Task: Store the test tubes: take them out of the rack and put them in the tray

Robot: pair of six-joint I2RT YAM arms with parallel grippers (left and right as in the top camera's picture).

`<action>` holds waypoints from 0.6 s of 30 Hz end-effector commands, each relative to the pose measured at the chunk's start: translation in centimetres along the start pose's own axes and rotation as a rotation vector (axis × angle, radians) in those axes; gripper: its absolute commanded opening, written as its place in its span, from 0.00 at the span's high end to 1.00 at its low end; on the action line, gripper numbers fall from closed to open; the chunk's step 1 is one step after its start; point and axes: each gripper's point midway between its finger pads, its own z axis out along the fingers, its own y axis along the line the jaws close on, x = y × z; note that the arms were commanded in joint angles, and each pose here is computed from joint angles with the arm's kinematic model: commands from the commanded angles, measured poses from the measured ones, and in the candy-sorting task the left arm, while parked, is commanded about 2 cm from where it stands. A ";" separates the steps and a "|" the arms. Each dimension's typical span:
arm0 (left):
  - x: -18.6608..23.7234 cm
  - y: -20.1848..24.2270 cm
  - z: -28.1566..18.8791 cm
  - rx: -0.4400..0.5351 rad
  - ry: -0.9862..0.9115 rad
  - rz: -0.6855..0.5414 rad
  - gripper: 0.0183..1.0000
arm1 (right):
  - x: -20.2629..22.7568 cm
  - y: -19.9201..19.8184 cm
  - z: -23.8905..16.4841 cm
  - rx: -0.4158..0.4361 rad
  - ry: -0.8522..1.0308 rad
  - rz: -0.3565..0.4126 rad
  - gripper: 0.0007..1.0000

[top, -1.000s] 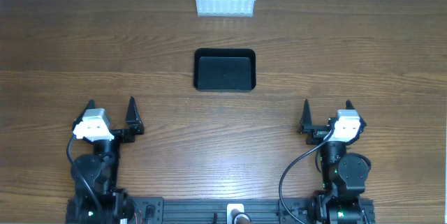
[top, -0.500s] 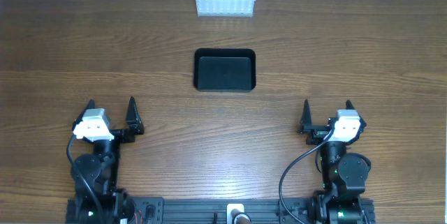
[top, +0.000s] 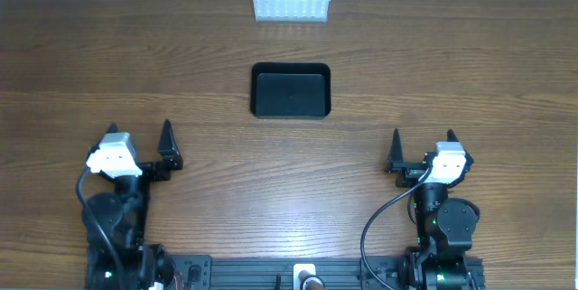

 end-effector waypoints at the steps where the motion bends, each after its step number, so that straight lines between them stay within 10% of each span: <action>1: -4.2 -0.3 0.4 -0.007 -0.012 0.015 0.00 | 0.2 0.2 0.0 -0.010 0.002 -0.007 0.01; 18: -15.3 -9.6 6.7 0.202 0.054 0.043 0.00 | 0.2 0.2 0.0 -0.010 0.002 -0.007 0.01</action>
